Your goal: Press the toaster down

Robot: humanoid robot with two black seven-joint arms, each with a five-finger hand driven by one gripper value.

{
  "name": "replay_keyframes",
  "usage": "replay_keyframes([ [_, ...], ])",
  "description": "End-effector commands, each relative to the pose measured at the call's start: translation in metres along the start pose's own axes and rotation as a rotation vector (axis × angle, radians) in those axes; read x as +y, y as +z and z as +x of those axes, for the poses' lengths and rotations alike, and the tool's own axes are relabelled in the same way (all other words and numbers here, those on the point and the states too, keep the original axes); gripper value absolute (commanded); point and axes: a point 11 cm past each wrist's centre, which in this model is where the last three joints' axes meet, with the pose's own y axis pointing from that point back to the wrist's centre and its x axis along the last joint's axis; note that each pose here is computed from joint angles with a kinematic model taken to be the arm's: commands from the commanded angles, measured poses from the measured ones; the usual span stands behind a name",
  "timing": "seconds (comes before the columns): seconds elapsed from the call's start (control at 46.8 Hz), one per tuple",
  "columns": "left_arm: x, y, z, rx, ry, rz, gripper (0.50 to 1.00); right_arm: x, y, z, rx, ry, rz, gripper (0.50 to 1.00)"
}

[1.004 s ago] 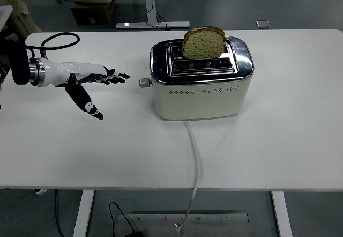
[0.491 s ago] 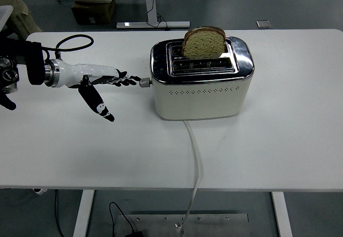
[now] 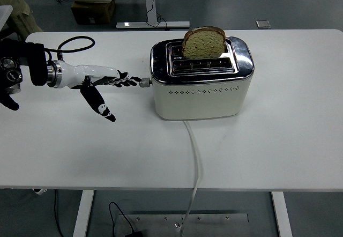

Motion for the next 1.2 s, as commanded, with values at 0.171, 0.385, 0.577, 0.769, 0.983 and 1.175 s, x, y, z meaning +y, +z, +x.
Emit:
replay_keyframes([
  [0.171,-0.004,-0.004,-0.003,0.011,-0.006,0.005,1.000,0.000,0.000,0.000,0.000,0.000,-0.001,0.998],
  [0.385,-0.007,-0.011,-0.009,0.027,-0.015,0.013,1.000,0.000,0.001,0.001,-0.002,0.002,-0.001,0.998],
  [0.577,-0.012,-0.013,-0.012,0.037,-0.019,0.017,1.000,0.000,0.001,0.001,-0.002,0.002,-0.001,0.998],
  [0.769,-0.015,-0.015,-0.013,0.043,-0.019,0.021,1.000,0.000,0.002,0.001,-0.002,0.002,-0.003,0.998],
  [0.983,-0.022,-0.020,-0.015,0.058,-0.023,0.028,1.000,0.000,0.002,0.001,-0.002,0.003,-0.003,0.998],
  [1.175,-0.026,-0.020,-0.020,0.063,-0.031,0.025,1.000,0.000,0.002,0.001,-0.002,0.003,-0.003,0.998],
])
